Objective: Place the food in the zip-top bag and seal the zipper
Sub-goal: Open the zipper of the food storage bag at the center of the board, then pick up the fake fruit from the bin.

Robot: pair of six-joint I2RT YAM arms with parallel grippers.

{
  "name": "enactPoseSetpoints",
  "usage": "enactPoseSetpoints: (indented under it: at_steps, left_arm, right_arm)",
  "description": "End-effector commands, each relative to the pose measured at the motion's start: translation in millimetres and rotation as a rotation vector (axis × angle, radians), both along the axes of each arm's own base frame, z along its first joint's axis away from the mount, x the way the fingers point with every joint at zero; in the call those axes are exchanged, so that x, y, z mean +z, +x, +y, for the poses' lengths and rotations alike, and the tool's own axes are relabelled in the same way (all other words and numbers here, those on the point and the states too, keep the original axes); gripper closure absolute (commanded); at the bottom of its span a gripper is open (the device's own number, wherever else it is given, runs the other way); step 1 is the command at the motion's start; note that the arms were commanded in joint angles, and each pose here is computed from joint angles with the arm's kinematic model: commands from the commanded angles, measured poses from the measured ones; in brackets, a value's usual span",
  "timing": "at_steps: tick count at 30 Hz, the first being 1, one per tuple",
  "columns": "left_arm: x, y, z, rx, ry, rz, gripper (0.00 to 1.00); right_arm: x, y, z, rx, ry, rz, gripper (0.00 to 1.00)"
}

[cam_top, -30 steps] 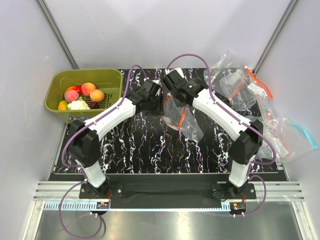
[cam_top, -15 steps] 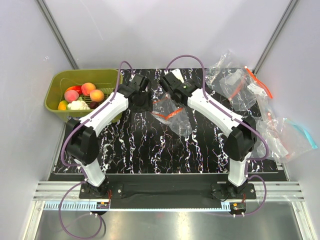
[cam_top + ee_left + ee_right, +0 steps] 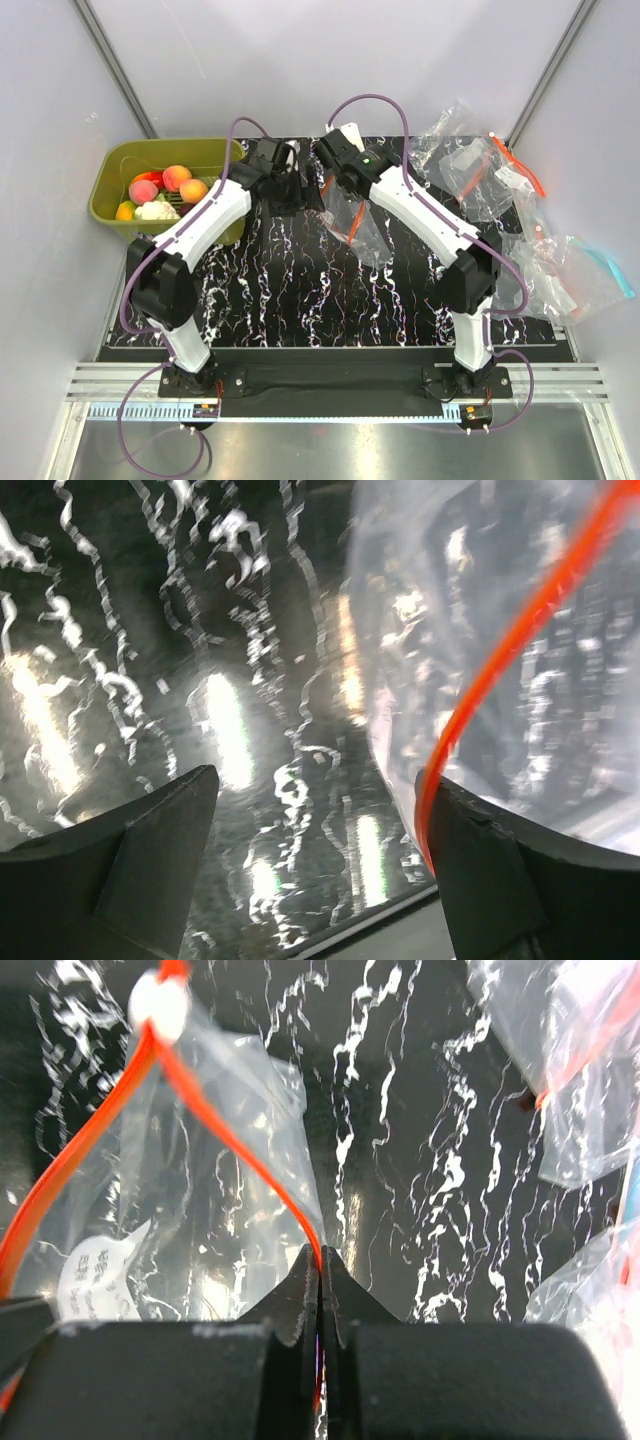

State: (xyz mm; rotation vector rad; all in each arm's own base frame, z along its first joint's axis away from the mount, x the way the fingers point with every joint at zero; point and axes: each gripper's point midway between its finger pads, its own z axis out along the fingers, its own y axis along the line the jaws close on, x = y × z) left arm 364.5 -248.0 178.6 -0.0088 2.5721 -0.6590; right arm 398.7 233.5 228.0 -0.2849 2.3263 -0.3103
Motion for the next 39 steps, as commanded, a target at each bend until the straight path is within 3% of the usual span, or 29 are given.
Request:
enactPoseSetpoints:
  at_steps: [1, 4, 6, 10, 14, 20, 24, 29, 39]
  left_arm:
    - [65.6, 3.0, -9.9, -0.032, -0.175, -0.100, 0.13]
    - [80.2, -1.9, -7.5, -0.040, -0.220, -0.102, 0.11]
    - [84.9, -6.4, -6.6, -0.045, -0.243, -0.085, 0.04]
    - [98.8, -7.3, 8.1, 0.005, -0.257, -0.105, 0.04]
    - [123.8, 19.3, 91.9, 0.272, -0.141, -0.184, 0.04]
    - [116.3, 35.7, 207.9, 0.669, 0.054, -0.117, 0.01]
    - [91.0, 44.8, 270.8, 0.841, 0.143, -0.063, 0.01]
    - [47.7, 67.9, 317.7, 0.880, 0.216, 0.041, 0.01]
    - [3.1, 117.8, 340.6, 0.798, 0.318, 0.087, 0.01]
  right_arm:
    - [-13.1, 2.6, -7.7, -0.058, -0.022, 0.031, 1.00]
    - [-17.2, 6.3, -6.2, -0.065, -0.006, 0.028, 1.00]
    - [-21.1, 9.1, -4.6, -0.069, 0.000, 0.030, 1.00]
    - [-20.1, 12.1, -3.8, -0.079, 0.008, 0.026, 1.00]
    - [-12.5, 9.8, -5.9, -0.088, 0.014, 0.021, 1.00]
    - [-2.7, 1.9, -6.8, -0.080, 0.040, 0.033, 1.00]
    - [-3.5, -2.7, -8.7, -0.078, 0.039, 0.048, 1.00]
    - [-3.3, -7.3, -11.1, -0.074, 0.044, 0.053, 1.00]
    - [-3.0, -9.8, -11.4, -0.044, 0.047, 0.049, 1.00]
